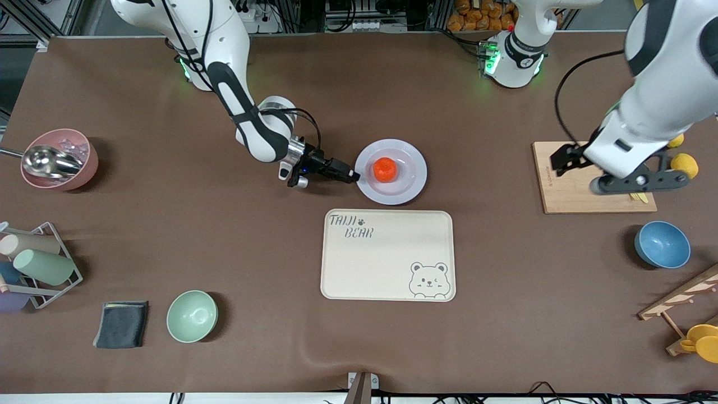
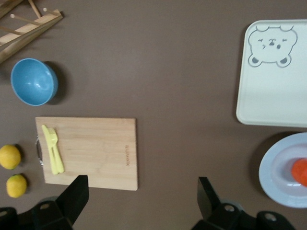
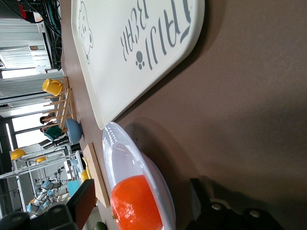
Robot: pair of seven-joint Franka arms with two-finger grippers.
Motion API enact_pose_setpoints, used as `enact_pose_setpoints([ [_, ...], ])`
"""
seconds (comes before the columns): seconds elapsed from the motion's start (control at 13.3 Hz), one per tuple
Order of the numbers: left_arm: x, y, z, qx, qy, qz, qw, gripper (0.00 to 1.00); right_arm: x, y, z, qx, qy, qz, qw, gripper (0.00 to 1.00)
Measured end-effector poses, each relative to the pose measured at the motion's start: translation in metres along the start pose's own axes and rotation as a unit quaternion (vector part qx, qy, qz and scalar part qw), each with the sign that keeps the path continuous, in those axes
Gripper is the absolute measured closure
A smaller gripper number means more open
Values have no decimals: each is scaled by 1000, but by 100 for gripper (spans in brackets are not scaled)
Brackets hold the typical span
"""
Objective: Place orange and plate with both arms
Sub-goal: 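Raise the left gripper away while the right gripper grips the plate rim, then slide the white plate onto the bear tray with the right gripper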
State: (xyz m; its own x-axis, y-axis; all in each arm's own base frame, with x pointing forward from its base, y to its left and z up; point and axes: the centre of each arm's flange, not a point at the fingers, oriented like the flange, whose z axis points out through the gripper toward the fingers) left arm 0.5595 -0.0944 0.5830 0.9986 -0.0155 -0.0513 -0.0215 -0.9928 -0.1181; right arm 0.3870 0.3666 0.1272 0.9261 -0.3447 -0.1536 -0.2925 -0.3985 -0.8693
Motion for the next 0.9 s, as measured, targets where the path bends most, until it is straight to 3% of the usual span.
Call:
enact_pose_setpoints([
  [0.08,-9,-14,-7,-7,-5,11,1000,0,-2,0,2,-1,-1,0,1000,19],
  [0.23,-22,-33,-18,-25,-10,26,999,0,-3,1,5,-1,2,3,1000,23],
  [0.6,-29,-31,-29,-61,-4,27,998,0,-17,-2,15,-10,3,-2,1000,37],
  [0.68,-31,-32,-32,-63,-1,27,998,0,-18,-2,16,-10,3,-2,1000,47],
  [0.83,-33,-30,-37,-64,4,28,998,0,-17,-2,16,-11,4,-3,1000,53],
  [0.9,-34,-29,-38,-63,4,30,998,0,-17,-2,16,-11,4,-6,1000,64],
])
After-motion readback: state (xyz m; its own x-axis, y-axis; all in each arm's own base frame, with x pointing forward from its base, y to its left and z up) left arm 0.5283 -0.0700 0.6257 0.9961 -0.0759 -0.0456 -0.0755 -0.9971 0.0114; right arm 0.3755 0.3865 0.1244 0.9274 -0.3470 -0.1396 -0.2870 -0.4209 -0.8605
